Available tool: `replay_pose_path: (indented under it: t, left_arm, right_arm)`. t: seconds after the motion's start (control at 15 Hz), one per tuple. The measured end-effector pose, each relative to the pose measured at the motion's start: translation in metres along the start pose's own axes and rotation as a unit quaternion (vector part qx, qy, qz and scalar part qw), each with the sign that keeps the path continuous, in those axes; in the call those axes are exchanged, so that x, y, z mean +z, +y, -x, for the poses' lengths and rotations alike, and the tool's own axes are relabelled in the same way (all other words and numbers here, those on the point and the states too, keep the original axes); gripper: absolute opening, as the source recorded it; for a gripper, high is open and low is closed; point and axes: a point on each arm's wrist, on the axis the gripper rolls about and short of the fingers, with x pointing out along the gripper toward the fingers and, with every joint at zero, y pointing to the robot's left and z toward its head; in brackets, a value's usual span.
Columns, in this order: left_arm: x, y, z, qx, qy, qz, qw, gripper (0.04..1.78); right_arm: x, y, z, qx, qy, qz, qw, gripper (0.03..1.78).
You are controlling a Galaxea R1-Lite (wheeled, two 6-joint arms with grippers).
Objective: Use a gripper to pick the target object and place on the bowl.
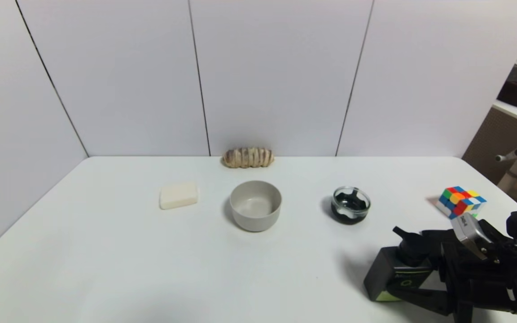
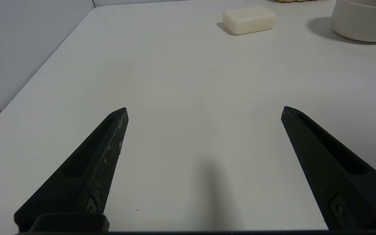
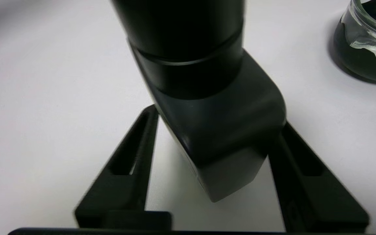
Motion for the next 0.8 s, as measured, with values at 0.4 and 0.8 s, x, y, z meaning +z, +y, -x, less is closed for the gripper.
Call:
replay_pose_path:
  t: [0.4,0.8]
  left_arm:
    - [0.0,0.0,0.0,0.0,0.0,0.0,1.0,1.69]
    - [0.0,0.0,0.0,0.0,0.0,0.0,1.0,1.69]
  right_arm:
    - [-0.0006,-0.0007,0.0019,-0.005,-0.001,-0.001,1.0,0.58]
    - [0.0065,-0.0021,0.003,-0.008,-0.008,0.007,0.9999,0.58]
